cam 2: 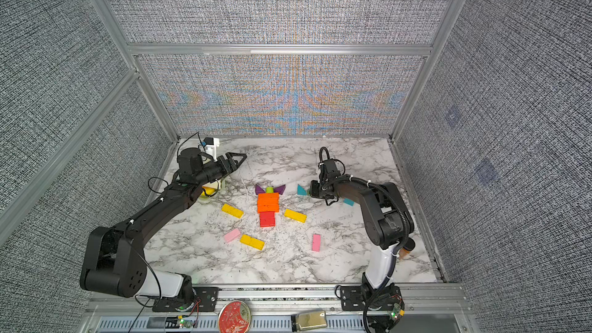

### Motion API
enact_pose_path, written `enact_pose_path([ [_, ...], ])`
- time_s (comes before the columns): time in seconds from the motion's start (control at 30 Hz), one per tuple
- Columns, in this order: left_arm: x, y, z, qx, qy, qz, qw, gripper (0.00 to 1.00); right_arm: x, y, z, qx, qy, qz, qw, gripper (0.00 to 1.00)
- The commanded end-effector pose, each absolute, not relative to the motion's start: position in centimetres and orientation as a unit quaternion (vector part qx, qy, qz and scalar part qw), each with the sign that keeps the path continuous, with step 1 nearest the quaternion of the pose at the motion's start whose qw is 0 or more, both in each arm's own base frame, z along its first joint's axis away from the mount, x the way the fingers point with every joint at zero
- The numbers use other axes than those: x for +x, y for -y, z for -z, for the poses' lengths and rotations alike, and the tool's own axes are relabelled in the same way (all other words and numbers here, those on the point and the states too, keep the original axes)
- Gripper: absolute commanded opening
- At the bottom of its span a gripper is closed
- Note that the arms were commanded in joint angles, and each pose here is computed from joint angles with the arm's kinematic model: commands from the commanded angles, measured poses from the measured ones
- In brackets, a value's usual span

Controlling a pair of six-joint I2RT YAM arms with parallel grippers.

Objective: Assemble a carrot with building blocks
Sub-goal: Assemble the building block at the center of the board.

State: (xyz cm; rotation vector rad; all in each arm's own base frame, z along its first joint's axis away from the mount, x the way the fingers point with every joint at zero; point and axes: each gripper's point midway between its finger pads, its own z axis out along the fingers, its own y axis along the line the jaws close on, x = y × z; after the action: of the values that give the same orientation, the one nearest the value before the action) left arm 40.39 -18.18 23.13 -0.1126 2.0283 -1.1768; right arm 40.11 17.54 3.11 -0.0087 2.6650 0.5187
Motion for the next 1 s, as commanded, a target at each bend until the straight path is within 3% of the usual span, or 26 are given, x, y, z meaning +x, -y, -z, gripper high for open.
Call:
enact_pose_path([
  [0.0, 40.5, 18.3, -23.8, -0.033, -0.792, 0.464, 0.395, 0.77, 39.9, -17.7, -3.1, -0.001, -0.960, -0.188, 0.208, 0.32],
  [0.63, 40.6, 18.3, -23.6, -0.034, -0.793, 0.464, 0.393, 0.77, 39.9, -18.6, -3.1, 0.010, -0.956, -0.201, 0.211, 0.32],
  [0.97, 40.5, 18.3, -23.7, -0.034, -0.792, 0.465, 0.394, 0.77, 40.2, -18.1, -6.5, 0.004, -0.950, -0.192, 0.247, 0.37],
])
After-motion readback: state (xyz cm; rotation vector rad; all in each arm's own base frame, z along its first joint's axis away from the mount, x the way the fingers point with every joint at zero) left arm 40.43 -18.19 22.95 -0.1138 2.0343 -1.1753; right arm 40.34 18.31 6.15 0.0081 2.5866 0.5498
